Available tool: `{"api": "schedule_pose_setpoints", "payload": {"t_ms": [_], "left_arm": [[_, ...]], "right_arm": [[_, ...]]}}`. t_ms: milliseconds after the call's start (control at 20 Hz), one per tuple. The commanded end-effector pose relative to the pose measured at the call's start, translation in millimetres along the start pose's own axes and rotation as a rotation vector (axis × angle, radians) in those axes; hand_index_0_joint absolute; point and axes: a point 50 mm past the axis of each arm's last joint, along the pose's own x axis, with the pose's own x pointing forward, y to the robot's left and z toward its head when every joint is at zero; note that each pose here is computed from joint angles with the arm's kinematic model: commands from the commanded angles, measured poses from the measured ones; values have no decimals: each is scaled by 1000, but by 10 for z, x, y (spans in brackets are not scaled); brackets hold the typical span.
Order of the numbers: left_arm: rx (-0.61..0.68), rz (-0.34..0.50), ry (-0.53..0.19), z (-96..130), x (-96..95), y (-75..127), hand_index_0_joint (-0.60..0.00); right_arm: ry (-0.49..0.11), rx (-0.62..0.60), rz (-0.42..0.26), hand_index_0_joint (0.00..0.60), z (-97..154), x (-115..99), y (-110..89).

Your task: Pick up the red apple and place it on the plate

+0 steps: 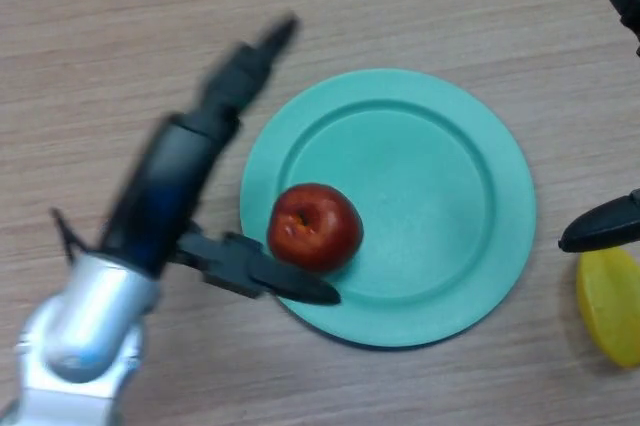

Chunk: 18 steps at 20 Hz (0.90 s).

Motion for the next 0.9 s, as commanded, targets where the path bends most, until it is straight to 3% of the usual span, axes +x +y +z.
{"api": "schedule_pose_setpoints", "payload": {"t_ms": [50, 200, 300, 500, 600, 900], "left_arm": [[69, 45, -171, 338, -92, 254, 0], [93, 84, -239, 548, -267, 534, 0], [94, 105, -241, 636, -376, 645, 0], [-21, 144, -262, 724, -466, 703, 0], [-33, 155, -265, 724, -454, 703, 0], [-19, 172, -277, 735, -442, 742, 0]], "right_arm": [[-194, -74, -38, 0, 306, -50, -45], [-200, -53, -26, 0, 276, -19, 8], [-208, -32, -17, 0, 283, -11, 42], [-255, -78, 61, 0, 290, -35, 148], [-251, -68, 79, 0, 263, -11, 183], [-239, -15, 65, 0, 259, -6, 179]]}}
